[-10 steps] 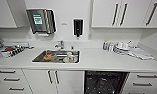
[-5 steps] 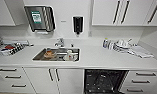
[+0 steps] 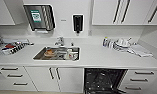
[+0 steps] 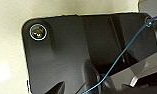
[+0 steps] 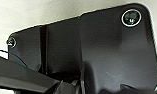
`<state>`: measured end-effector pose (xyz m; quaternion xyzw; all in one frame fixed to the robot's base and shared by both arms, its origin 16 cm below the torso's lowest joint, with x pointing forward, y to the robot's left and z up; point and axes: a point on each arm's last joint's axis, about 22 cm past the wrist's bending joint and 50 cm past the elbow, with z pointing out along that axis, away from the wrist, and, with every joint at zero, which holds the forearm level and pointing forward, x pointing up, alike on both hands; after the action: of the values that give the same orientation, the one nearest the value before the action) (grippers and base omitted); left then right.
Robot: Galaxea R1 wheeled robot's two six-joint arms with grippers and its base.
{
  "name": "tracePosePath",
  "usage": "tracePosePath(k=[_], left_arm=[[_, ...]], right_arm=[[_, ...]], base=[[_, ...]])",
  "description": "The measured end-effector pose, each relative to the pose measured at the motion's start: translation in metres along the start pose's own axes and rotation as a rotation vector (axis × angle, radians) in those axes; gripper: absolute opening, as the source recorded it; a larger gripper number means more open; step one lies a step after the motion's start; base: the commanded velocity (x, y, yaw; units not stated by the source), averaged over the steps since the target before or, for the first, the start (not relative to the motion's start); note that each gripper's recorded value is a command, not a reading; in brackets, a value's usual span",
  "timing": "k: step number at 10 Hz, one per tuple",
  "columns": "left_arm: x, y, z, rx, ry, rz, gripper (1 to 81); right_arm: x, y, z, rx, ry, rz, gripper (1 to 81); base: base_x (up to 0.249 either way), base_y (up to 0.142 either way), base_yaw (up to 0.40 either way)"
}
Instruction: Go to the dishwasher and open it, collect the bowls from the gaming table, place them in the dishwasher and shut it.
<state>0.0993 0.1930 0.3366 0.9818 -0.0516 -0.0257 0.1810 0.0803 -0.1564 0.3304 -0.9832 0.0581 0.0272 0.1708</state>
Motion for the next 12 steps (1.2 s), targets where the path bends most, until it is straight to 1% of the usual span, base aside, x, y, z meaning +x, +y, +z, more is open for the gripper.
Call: tracePosePath(k=[5,9,10,12], left_arm=[[0.005,0.01,-0.03,0.009,0.063,0.024,81.1],[0.002,0.016,-0.05,0.022,0.104,0.04,81.1],[-0.004,0.021,-0.052,0.021,0.102,0.039,81.1],[-0.021,0.026,-0.055,0.023,0.085,0.033,81.1]], right_arm=[[-0.002,-0.01,-0.029,0.006,0.056,-0.02,81.1],[-0.004,-0.017,-0.049,0.011,0.102,-0.037,81.1],[-0.011,-0.017,-0.052,0.011,0.099,-0.036,81.1],[-0.031,-0.017,-0.057,0.008,0.078,-0.029,81.1]], base=[[0.0,0.0,0.0],[0.0,0.0,0.0],[0.0,0.0,0.0],[0.0,0.0,0.0]])
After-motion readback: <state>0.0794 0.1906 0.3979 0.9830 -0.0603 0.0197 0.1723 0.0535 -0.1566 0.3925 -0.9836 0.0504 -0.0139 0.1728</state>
